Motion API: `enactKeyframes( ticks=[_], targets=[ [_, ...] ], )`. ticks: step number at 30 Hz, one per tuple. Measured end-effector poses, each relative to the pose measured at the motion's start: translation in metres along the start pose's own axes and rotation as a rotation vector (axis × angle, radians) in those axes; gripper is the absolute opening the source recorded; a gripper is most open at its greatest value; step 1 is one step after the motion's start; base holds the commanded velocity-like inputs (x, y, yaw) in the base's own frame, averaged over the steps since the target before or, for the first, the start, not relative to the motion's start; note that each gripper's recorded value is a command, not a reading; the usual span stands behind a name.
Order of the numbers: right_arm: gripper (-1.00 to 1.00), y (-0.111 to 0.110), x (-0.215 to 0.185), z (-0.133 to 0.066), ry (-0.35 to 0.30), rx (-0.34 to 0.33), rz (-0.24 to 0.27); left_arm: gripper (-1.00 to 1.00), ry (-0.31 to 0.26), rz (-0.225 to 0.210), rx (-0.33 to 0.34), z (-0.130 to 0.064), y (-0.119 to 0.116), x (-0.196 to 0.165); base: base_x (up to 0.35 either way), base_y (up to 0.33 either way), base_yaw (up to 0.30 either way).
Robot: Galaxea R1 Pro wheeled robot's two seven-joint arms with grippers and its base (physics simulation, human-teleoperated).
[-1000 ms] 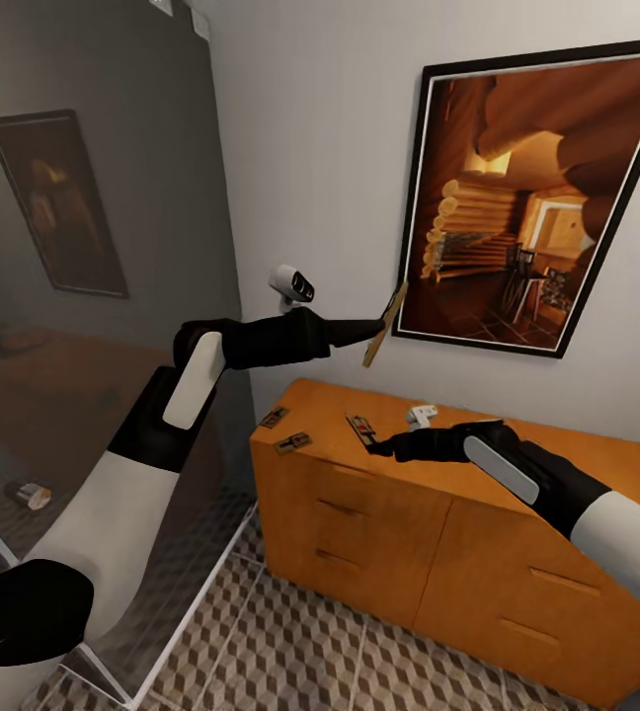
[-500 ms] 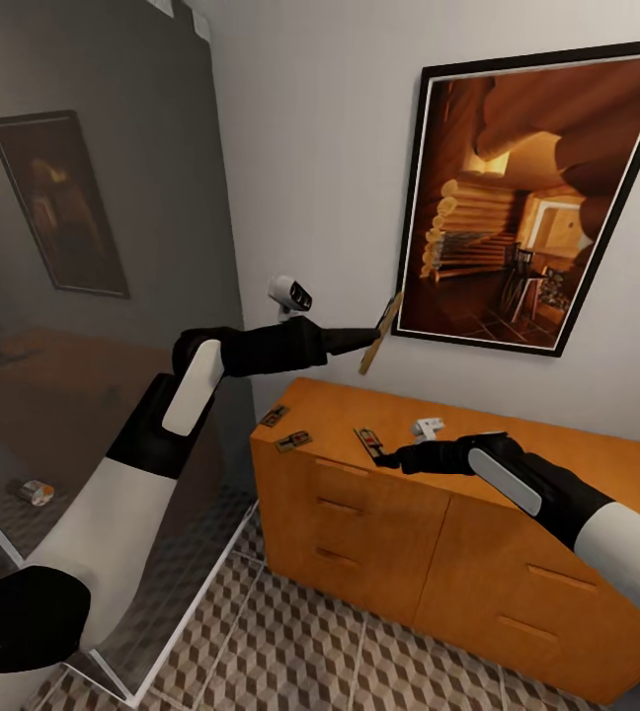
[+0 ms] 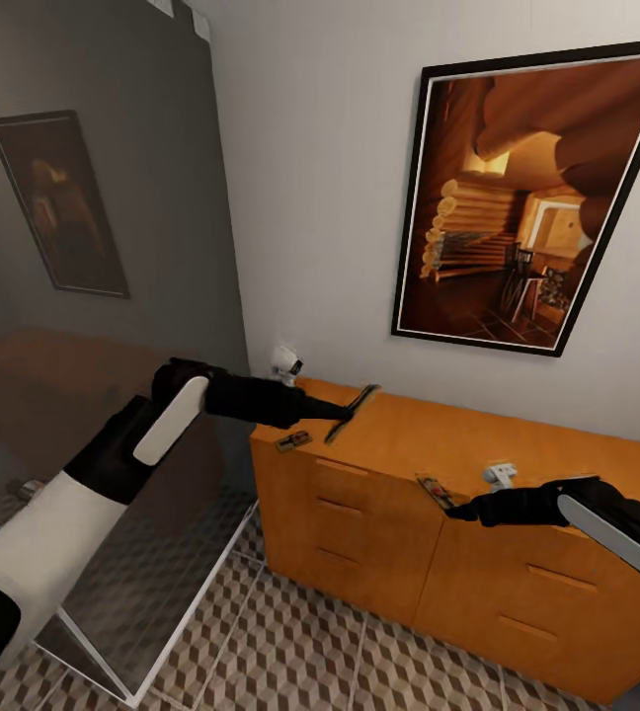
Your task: Take the four mousetraps from the cabinet in the bathroom and place them on the bathroom floor. Make sure all four end up on the same floor surface, and ensure that at least two of them are either under or directly next to the same bathroom sink.
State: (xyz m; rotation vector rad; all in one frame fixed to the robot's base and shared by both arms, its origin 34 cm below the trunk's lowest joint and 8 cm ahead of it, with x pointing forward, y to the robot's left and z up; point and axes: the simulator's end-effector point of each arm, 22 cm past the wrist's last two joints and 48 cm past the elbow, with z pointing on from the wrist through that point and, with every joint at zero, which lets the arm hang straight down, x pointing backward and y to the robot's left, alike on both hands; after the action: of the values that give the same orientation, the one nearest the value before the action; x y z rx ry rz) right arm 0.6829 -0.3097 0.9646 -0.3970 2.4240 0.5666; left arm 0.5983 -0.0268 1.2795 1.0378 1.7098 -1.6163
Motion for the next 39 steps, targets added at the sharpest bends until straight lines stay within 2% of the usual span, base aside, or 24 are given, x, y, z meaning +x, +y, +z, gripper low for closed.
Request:
enactKeyframes(
  ticks=[3,6,9,11,14,16,18,21,24,26,28,31,34,36,39],
  targets=[
    [-1.0,-0.012,0.032,-0.003,0.056,0.021,0.003,-1.0,0.075,-0.034,-0.016,0.006,0.01,0.032,0.0,0.0,0.0],
    [-1.0,-0.02,0.056,-0.006,0.106,0.037,-0.007,-1.0,0.151,-0.095,-0.009,0.02,0.016,0.08,0.0,0.0,0.0],
    [-1.0,-0.032,0.083,-0.013,0.167,0.061,-0.022,-1.0,0.179,-0.152,0.002,0.027,0.02,0.113,0.0,0.0,0.0],
    [-1.0,-0.036,0.106,-0.016,0.221,0.071,-0.036,-1.0,0.187,-0.208,0.011,0.031,0.022,0.14,0.0,0.0,0.0],
    [-1.0,-0.034,0.14,-0.015,0.298,0.066,-0.056,-1.0,0.204,-0.268,0.011,0.036,0.026,0.172,0.0,0.0,0.0],
    [-1.0,-0.03,0.162,-0.015,0.348,0.059,-0.072,-1.0,0.254,-0.3,0.004,0.044,0.027,0.204,0.0,0.0,0.0],
    [-1.0,-0.029,0.186,-0.015,0.4,0.057,-0.083,-1.0,0.335,-0.337,-0.016,0.05,0.031,0.25,-0.036,0.0,0.0],
    [-1.0,-0.025,0.219,-0.015,0.45,0.047,-0.087,-1.0,0.391,-0.375,-0.05,0.055,0.048,0.303,-0.108,0.0,0.0],
    [-1.0,-0.024,0.246,-0.015,0.469,0.041,-0.087,-1.0,0.398,-0.392,-0.089,0.054,0.07,0.343,-0.139,0.0,0.0],
    [-1.0,-0.029,0.283,-0.018,0.491,0.047,-0.088,-1.0,0.411,-0.408,-0.134,0.05,0.091,0.382,-0.147,0.0,0.0],
    [-1.0,-0.036,0.306,-0.022,0.502,0.058,-0.093,-1.0,0.43,-0.427,-0.151,0.049,0.096,0.409,-0.147,0.0,0.0],
    [-1.0,-0.045,0.348,-0.027,0.518,0.071,-0.115,-1.0,0.461,-0.482,-0.162,0.055,0.091,0.464,-0.135,0.0,0.0],
    [-1.0,-0.049,0.377,-0.029,0.538,0.08,-0.132,-1.0,0.468,-0.522,-0.174,0.055,0.084,0.5,-0.119,0.0,0.0],
    [-1.0,-0.052,0.398,-0.025,0.547,0.093,-0.14,-1.0,0.454,-0.522,-0.203,0.047,0.086,0.527,-0.047,0.0,0.0],
    [-1.0,-0.049,0.421,-0.008,0.545,0.116,-0.147,-1.0,0.434,-0.515,-0.272,0.03,0.095,0.563,-0.013,0.0,0.0]
  ],
)
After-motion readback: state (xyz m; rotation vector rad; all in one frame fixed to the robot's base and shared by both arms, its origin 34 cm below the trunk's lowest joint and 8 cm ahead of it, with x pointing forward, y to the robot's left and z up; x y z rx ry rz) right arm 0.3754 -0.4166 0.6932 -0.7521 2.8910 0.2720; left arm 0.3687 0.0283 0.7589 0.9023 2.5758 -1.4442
